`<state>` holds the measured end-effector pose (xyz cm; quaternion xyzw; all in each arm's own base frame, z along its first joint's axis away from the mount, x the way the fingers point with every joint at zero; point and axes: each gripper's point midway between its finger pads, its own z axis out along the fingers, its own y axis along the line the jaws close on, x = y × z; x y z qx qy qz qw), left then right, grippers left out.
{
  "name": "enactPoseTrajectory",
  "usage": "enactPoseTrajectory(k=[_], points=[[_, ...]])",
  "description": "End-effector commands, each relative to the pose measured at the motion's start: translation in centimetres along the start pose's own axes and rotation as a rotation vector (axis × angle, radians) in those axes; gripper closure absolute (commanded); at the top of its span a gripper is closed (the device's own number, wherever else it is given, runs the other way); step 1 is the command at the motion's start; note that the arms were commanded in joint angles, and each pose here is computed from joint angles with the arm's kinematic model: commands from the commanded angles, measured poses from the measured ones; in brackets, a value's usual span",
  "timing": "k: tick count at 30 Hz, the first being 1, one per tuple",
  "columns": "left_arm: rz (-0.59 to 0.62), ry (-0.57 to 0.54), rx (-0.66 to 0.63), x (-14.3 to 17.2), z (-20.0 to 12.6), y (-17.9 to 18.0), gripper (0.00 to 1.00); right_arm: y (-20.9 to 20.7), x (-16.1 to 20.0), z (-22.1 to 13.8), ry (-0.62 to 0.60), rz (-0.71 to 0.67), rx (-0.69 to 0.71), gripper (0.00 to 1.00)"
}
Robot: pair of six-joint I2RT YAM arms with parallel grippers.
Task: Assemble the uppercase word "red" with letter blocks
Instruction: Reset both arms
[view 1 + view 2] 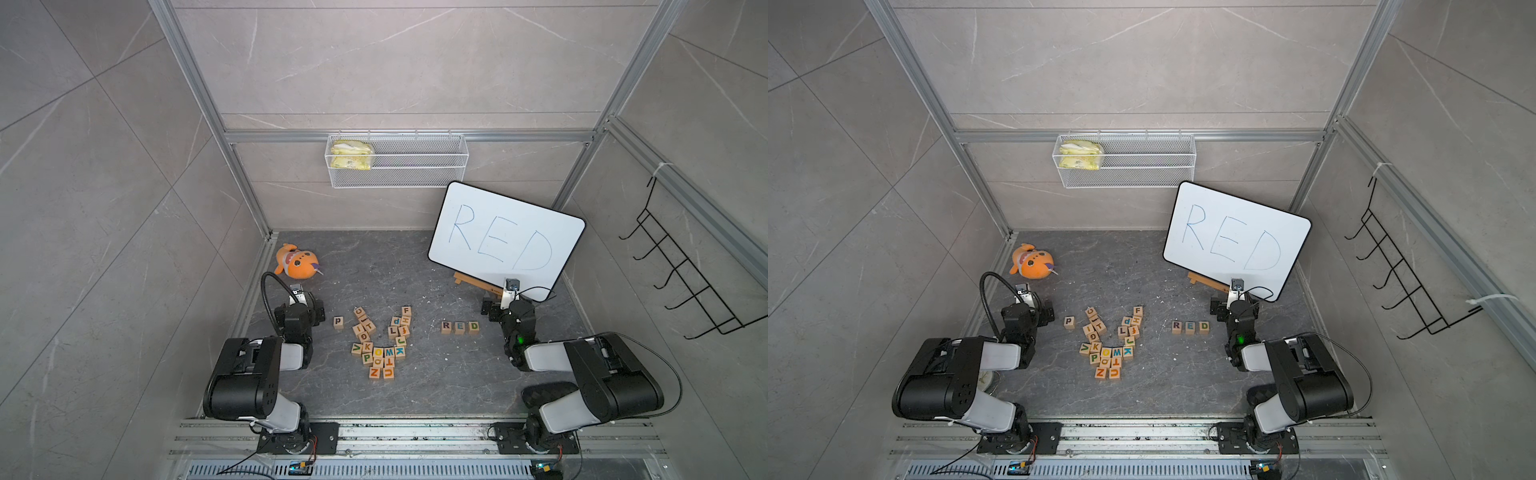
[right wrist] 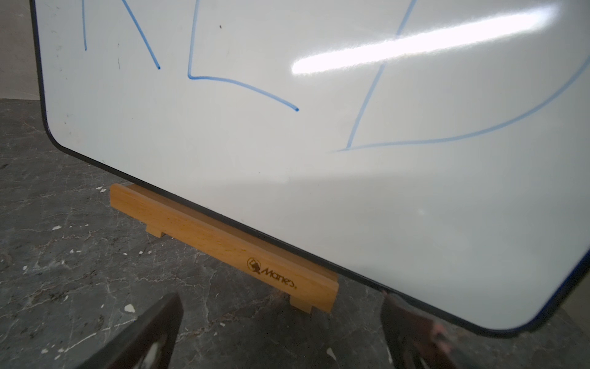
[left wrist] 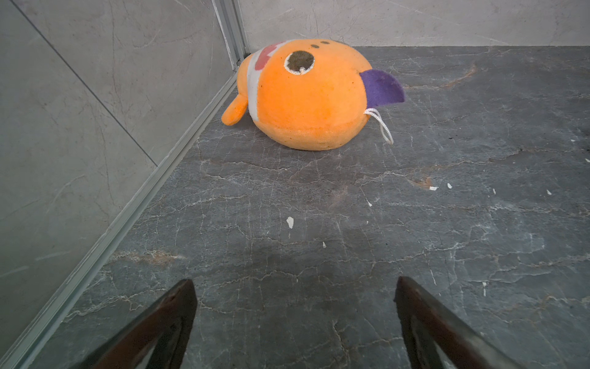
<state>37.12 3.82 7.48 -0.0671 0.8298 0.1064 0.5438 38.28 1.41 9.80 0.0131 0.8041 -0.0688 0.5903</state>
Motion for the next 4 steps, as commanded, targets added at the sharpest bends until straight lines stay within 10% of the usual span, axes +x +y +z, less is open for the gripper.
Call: enactPoseTrajectory(k=[1, 4], points=[[-0.035, -0.048, 0.003, -1.64, 0.1, 0.06, 0.0, 0.0, 0.11, 0.39, 0.014, 0.022, -0.006, 0.0], [-0.034, -0.046, 0.003, -1.6, 0.1, 0.07, 0.0, -0.04, 0.06, 0.29, 0.009, 0.021, -0.004, 0.0]])
